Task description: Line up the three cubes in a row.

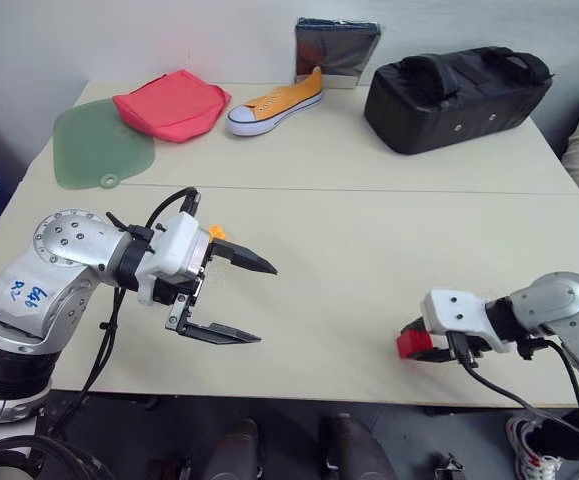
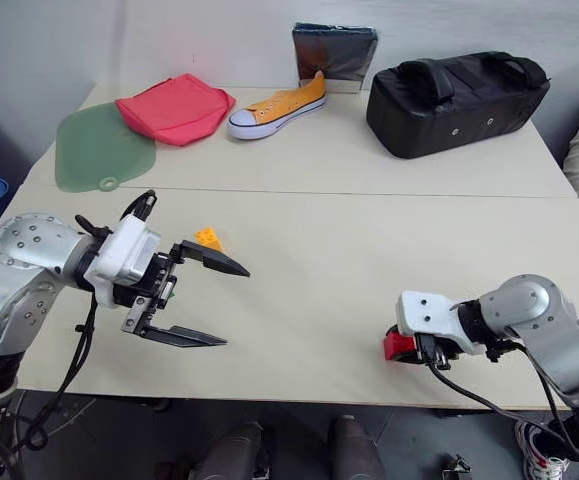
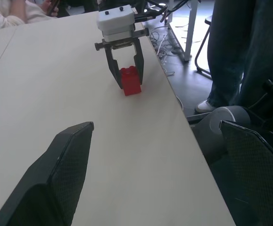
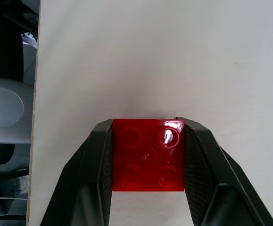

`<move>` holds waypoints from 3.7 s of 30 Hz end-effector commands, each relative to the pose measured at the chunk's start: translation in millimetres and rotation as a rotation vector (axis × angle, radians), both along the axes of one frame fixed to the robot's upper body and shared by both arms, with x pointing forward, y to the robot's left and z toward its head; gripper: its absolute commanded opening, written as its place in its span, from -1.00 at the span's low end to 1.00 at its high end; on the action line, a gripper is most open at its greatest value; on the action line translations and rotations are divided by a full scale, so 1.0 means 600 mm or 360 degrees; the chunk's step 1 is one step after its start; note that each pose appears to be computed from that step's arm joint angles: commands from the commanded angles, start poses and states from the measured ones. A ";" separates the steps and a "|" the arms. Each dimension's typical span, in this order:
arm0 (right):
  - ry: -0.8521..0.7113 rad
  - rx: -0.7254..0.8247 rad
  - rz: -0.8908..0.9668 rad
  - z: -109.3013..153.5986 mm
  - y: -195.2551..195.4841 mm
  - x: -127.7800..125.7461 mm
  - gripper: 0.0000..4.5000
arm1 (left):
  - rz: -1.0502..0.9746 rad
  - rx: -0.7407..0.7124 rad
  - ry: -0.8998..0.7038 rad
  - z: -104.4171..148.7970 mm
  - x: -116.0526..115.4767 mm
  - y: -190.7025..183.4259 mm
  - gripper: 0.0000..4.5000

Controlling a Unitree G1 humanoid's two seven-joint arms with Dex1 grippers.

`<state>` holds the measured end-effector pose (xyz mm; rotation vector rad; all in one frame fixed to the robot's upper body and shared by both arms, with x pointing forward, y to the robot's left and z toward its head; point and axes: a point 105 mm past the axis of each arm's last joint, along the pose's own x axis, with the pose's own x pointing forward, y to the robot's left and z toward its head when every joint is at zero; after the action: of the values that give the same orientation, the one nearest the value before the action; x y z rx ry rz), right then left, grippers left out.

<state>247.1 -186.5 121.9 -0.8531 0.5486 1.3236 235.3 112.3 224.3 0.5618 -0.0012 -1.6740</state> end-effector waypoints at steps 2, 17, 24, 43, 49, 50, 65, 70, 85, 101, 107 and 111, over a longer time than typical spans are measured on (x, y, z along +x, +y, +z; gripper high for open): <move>0.0000 0.0007 0.0025 0.003 0.006 -0.005 -0.19 | -0.0025 0.0009 -0.0059 0.005 -0.001 -0.005 1.00; -0.0058 0.0522 0.0048 0.136 0.003 -0.001 0.99 | 0.0445 -0.0073 0.0046 -0.031 0.020 0.056 1.00; -0.0127 0.0737 0.0058 0.200 -0.009 0.018 0.99 | 0.1143 -0.0107 0.0047 -0.056 0.004 0.185 1.00; -0.0113 0.0852 0.0171 0.220 0.023 0.023 0.99 | 0.1578 0.0113 0.0093 -0.081 -0.015 0.350 1.00; -0.0135 0.0876 0.0219 0.228 0.044 0.004 0.99 | 0.1371 0.0188 0.0145 -0.082 0.043 0.296 1.00; -0.0135 0.0879 0.0222 0.228 0.047 0.001 0.99 | 0.1379 0.0201 0.0171 -0.085 0.050 0.293 1.00; -0.0174 0.0880 0.0235 0.214 0.067 -0.020 0.99 | 0.1307 0.0360 0.0193 -0.140 0.119 0.251 1.00; -0.0181 0.0875 0.0250 0.211 0.068 -0.021 1.00 | 0.1356 0.0371 0.0219 -0.160 0.125 0.255 0.62; -0.0128 0.0706 0.0251 0.171 0.046 -0.031 1.00 | 0.0824 0.0324 0.0051 -0.109 0.087 0.161 -0.33; 0.0024 0.0611 0.0086 0.098 0.019 -0.090 1.00 | 0.0218 0.0349 -0.0011 -0.134 0.066 -0.115 -0.33; 0.0049 0.0609 0.0047 0.097 0.015 -0.103 1.00 | 0.0143 0.0379 0.0088 -0.153 0.029 -0.127 -0.33; 0.0056 0.0585 0.0059 0.092 0.015 -0.106 1.00 | 0.0188 0.0443 0.0016 -0.173 0.029 -0.128 -0.33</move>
<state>187.0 -179.9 171.2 -0.5020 0.3245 1.4059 254.6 40.3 116.5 0.7063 0.3195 -1.5781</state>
